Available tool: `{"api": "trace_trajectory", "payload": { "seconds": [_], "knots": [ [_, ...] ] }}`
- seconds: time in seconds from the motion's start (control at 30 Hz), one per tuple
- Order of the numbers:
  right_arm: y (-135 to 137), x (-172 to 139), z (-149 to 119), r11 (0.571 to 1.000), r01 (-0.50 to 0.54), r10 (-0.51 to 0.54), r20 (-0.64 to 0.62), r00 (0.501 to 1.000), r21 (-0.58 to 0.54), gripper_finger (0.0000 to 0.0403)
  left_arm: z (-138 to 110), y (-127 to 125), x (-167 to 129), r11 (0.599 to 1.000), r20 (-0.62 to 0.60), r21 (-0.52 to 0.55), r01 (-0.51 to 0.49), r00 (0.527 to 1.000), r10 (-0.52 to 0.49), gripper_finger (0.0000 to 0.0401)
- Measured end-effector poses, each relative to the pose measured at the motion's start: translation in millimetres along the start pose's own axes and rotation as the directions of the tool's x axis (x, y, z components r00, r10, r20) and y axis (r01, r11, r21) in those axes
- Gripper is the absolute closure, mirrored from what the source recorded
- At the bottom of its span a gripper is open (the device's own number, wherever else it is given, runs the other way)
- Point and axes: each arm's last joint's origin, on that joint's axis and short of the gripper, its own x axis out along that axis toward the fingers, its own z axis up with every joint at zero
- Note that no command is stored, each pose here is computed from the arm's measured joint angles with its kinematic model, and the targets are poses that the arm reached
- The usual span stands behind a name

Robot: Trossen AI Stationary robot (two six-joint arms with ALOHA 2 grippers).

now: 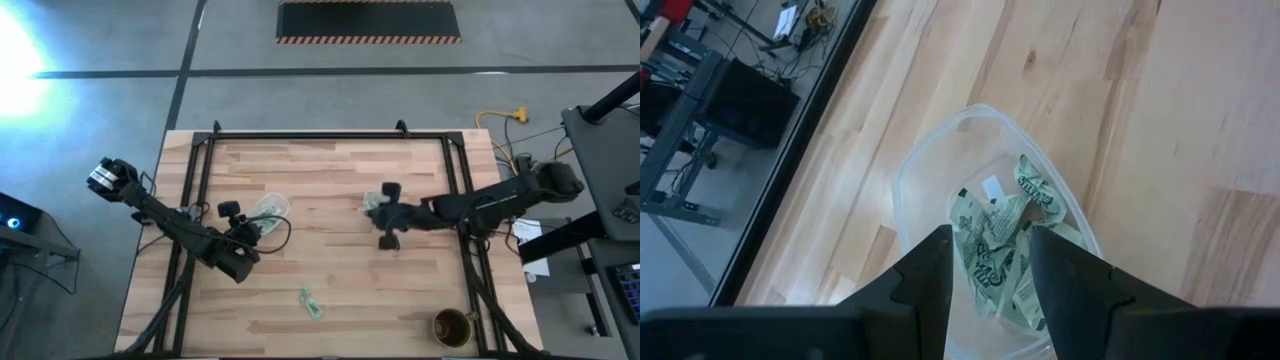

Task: Pick and place Stevia / Truvia into bins
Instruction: Put the bottom left light green stevia packet into the right transparent container, then put the top light green stevia packet into the left transparent container

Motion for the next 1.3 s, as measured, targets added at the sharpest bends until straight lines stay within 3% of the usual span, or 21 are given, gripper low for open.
{"api": "trace_trajectory", "payload": {
  "seconds": [0.27,0.53,1.0,1.3],
  "knots": [
    [-23,-2,-31,0.984,0.076,-0.072,-0.03,0.997,0.161,0.0394,1,0,0,1.0,0.017,-0.003,-0.017,1.0,0.017,0.0283],
    [-32,1,-39,0.959,0.105,-0.101,-0.028,0.994,0.263,0.0394,1,0,0,1.0,0.022,-0.003,-0.023,1.0,0.023,0.0283],
    [-28,13,-45,0.962,0.112,-0.094,-0.086,0.992,0.249,0.039,1,0,0,1.0,0.022,-0.003,-0.023,1.0,0.023,0.0283],
    [-29,12,-45,0.951,0.168,-0.148,-0.096,0.984,0.258,0.0318,1,0,0,1.0,0.022,-0.003,-0.023,1.0,0.023,0.0283]
  ]
}}
